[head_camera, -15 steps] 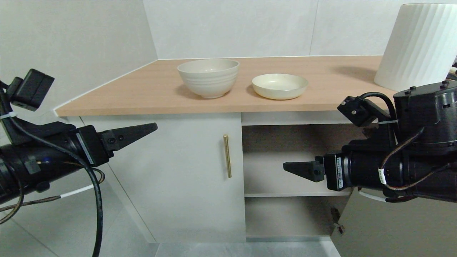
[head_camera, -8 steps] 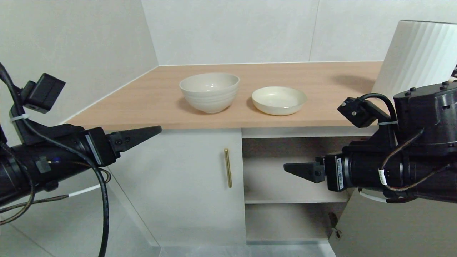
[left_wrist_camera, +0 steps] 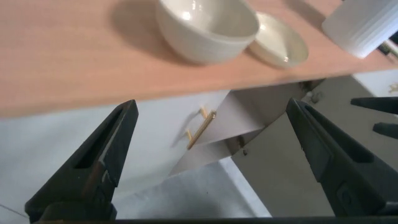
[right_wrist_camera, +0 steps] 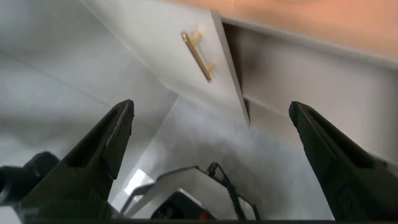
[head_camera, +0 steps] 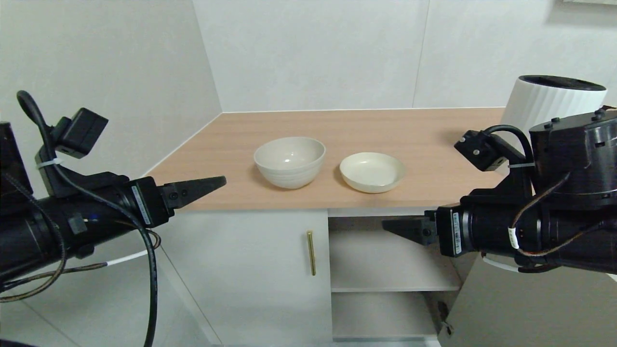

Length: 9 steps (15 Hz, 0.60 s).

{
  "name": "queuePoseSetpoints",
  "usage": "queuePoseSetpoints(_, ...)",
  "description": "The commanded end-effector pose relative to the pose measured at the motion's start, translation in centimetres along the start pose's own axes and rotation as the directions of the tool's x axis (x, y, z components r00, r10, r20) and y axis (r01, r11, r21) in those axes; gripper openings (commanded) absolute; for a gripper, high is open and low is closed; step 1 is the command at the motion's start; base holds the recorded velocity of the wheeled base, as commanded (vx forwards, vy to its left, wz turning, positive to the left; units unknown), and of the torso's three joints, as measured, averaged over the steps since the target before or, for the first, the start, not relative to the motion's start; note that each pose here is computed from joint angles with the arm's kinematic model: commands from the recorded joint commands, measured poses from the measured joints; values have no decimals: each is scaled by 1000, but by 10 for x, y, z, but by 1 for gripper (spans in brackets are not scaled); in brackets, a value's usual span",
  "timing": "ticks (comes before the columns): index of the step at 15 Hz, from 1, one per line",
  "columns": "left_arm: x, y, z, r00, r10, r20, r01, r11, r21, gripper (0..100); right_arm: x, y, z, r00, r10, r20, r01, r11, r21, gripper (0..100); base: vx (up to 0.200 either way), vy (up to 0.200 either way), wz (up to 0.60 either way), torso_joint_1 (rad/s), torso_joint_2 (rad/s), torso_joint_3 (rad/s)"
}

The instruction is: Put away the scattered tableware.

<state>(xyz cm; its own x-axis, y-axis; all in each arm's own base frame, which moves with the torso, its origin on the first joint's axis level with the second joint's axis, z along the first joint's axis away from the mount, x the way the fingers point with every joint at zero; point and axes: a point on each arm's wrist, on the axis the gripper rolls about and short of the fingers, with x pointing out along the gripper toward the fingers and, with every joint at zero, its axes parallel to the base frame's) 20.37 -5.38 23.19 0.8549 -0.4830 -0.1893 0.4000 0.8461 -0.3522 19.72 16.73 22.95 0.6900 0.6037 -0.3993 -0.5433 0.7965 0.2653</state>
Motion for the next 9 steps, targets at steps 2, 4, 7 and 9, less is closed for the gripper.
queuePoseSetpoints(2, 3, 1, -1, 1000, 3, -10, -3, 1000, -3, 100, 1, 0, -1, 1000, -1, -5, 1, 1000, 0, 100, 0, 0, 0, 202, -478, -278)
queuePoseSetpoints(4, 5, 2, -2, 1000, 4, -15, -5, 1000, -5, 100, 2, 0, -1, 1000, -2, -4, 2, 1000, 1, 100, 0, 0, 0, 207, -488, -288)
queuePoseSetpoints(7, 14, 5, -3, 999, 7, -33, -7, 1000, -10, 100, 9, -5, 0, 1000, -14, 10, 14, 1000, 6, 100, 0, 0, 0, 155, -349, -194)
queuePoseSetpoints(9, 30, 8, 4, 999, 12, -44, -12, 1000, -13, 100, 20, -17, 12, 997, -47, 66, 48, 999, -3, 100, 0, 0, 0, 54, -88, -46)
